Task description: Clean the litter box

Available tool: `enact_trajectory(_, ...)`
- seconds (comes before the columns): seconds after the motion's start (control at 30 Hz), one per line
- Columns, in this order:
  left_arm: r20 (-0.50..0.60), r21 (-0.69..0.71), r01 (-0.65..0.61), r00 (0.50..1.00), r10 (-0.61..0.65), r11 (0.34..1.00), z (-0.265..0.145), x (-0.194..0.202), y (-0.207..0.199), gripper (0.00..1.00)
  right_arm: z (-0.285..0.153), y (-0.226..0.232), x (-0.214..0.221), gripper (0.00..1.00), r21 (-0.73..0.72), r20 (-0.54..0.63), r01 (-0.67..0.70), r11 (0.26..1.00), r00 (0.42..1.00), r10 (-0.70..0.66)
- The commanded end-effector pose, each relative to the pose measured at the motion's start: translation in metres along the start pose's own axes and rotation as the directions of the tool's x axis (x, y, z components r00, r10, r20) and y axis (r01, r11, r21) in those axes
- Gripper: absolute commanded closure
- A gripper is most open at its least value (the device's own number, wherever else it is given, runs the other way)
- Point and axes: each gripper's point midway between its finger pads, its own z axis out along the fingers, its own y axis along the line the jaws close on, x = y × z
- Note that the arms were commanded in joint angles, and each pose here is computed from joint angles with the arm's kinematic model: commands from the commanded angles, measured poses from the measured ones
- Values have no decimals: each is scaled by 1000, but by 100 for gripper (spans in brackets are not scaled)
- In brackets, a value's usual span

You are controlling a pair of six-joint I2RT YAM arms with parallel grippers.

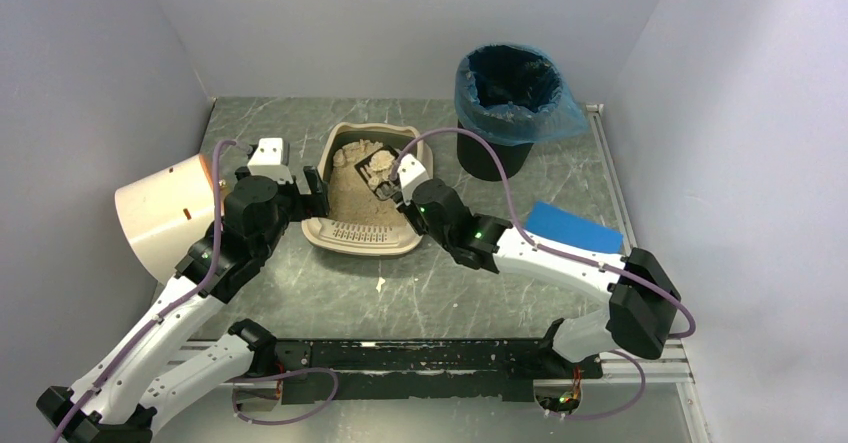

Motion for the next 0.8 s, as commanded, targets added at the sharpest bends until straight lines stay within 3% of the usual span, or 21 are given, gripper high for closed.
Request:
enact_trajectory(0.0,3,8,-11,1000,11,1000,-2,0,-1,2,-1,2,-19,100,13,20,9,1000,1000,-9)
enact_trajectory(0.77,7,7,-13,1000,13,1000,-3,-1,0,2,-24,-17,-80,100,5,13,-64,998,998,63)
